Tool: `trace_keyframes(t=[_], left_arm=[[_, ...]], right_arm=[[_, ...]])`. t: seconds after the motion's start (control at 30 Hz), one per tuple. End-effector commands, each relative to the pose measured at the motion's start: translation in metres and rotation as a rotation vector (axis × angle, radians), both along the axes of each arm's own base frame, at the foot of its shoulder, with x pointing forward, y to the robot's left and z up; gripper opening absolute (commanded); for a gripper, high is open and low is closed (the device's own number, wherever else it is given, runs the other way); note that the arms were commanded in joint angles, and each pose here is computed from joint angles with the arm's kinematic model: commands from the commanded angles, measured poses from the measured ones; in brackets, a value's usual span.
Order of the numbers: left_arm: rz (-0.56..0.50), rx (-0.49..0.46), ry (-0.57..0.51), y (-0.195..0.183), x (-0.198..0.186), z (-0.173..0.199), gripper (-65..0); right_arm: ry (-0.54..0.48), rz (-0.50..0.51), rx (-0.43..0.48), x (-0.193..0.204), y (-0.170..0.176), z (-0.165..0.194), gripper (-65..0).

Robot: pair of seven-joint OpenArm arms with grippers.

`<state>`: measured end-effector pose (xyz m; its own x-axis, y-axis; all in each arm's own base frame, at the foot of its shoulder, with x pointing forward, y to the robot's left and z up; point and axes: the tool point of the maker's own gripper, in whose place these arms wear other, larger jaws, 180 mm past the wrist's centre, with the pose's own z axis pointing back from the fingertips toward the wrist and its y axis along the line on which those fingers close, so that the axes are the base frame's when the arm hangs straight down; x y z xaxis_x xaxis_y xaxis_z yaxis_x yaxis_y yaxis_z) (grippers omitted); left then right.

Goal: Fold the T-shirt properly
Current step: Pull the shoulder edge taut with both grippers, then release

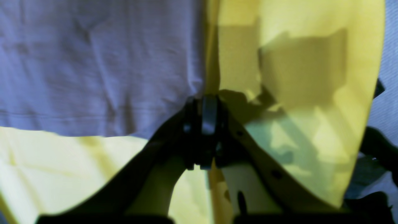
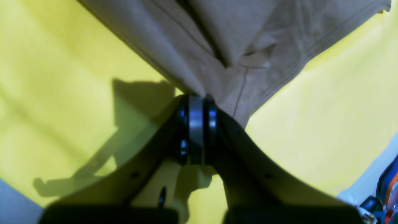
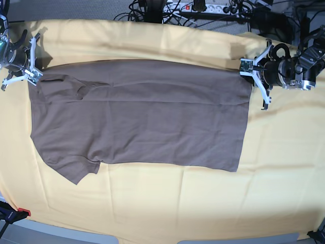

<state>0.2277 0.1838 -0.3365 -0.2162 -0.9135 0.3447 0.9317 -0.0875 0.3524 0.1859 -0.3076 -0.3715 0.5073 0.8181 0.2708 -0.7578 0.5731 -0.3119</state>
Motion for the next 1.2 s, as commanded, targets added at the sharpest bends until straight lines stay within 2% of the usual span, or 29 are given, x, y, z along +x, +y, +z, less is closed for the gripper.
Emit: trace_keyframes(t=[0.0, 0.27, 0.47, 0.57, 0.7, 0.77, 0.8, 0.87, 0.9, 1.0, 1.17], left_arm=[[-0.016, -0.020, -0.047, -0.003, 0.009, 0.018, -65.0], [-0.086, -0.021, -0.067, -0.013, -0.001, 0.038, -65.0], [-0.063, -0.032, -0.129, -0.014, 0.014, 0.048, -65.0], [-0.053, -0.055, -0.119, -0.016, 0.015, 0.052, -65.0], [-0.058, -0.052, -0.098, -0.016, 0.011, 0.050, -46.0], [-0.053, -0.041, -0.097, -0.014, 0.012, 0.049, -40.7], [-0.051, -0.037, -0.097, -0.013, 0.012, 0.049, -40.4], [-0.051, -0.035, -0.097, -0.013, 0.012, 0.049, -42.7], [-0.050, -0.038, -0.095, -0.013, 0.012, 0.049, -46.5], [-0.042, -0.054, -0.087, -0.015, 0.011, 0.050, -65.0], [-0.056, -0.044, -0.070, -0.015, 0.007, 0.048, -65.0]], right_arm=[[-0.013, 0.026, -0.024, 0.006, -0.003, 0.010, -65.0], [-0.032, 0.073, -0.032, 0.010, 0.010, 0.020, -65.0], [-0.041, 0.073, -0.032, 0.011, 0.012, 0.022, -65.0], [-0.041, 0.073, -0.031, 0.012, 0.012, 0.022, -65.0], [-0.041, 0.073, -0.031, 0.011, 0.012, 0.022, -65.0], [-0.041, 0.073, -0.031, 0.011, 0.012, 0.022, -65.0], [-0.041, 0.073, -0.031, 0.011, 0.012, 0.022, -65.0], [-0.041, 0.072, -0.031, 0.011, 0.012, 0.022, -65.0], [-0.041, 0.073, -0.031, 0.011, 0.012, 0.022, -65.0], [-0.041, 0.073, -0.031, 0.011, 0.012, 0.022, -65.0], [-0.021, 0.079, -0.043, 0.008, 0.010, 0.020, -65.0]])
